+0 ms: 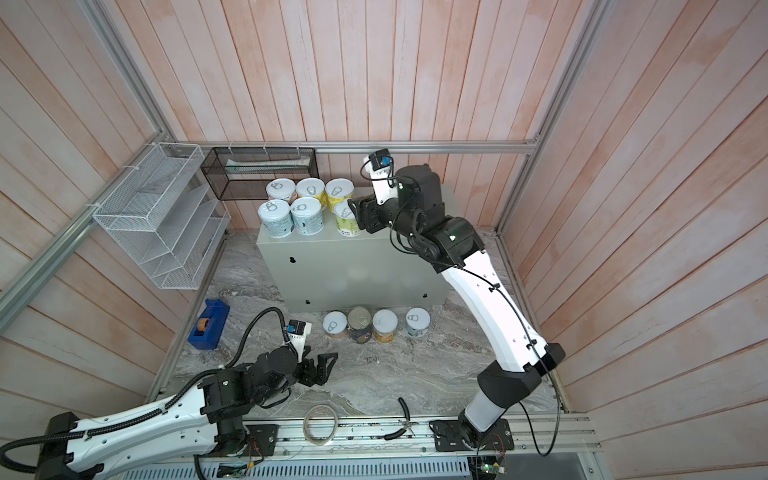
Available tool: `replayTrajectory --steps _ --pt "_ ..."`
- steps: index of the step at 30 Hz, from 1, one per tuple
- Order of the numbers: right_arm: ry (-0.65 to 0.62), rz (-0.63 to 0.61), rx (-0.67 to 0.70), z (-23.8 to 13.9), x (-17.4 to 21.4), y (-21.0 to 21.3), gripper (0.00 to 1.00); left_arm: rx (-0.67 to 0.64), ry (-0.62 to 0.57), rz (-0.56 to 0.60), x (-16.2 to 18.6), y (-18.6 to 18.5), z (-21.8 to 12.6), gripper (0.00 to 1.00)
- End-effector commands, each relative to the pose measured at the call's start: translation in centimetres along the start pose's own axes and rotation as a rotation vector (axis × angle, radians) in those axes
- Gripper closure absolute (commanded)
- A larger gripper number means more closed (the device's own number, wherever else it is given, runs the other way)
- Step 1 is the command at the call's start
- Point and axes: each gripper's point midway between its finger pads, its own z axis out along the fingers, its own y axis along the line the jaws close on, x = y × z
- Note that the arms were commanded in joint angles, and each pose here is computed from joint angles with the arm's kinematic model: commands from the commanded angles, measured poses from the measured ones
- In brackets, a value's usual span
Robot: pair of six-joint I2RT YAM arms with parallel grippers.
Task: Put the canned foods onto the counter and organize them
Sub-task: 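Set the can down with the right gripper in front of the yellow cans, then open the right gripper and draw it back from the placed can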
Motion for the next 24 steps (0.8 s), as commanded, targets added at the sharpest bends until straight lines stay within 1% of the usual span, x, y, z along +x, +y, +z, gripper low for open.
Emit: replayTrajectory --steps 1,2,4,8,16,20,24 --pt "-0.060 0.061 -0.086 -0.4 -0.1 -1.0 0.36 0.000 -0.001 -0.019 0.4 0.5 0.1 0.04" --pt "-0.065 0.092 -0.134 -0.7 0.3 -1.2 0.38 0.000 0.001 -0.022 0.3 0.4 0.0 0.04" --pt "-0.080 0.113 -0.219 -1.3 1.1 -1.0 0.39 0.002 -0.001 -0.015 0.0 0.3 -0.1 0.04" --pt "-0.075 0.141 -0.278 -1.5 2.6 -1.1 0.39 -0.005 -0.014 -0.017 -0.5 0.4 -0.1 0.04" --pt "-0.031 0.158 -0.292 0.1 5.5 -1.3 0.43 -0.004 -0.005 -0.012 -0.1 0.3 0.6 0.04" --pt "-0.025 0.155 -0.308 1.0 5.9 -1.3 0.44 -0.021 0.015 0.012 0.0 0.3 0.9 0.04" --pt "-0.016 0.159 -0.357 2.1 6.3 -0.7 0.48 -0.024 0.015 -0.002 0.4 0.6 1.2 0.04"
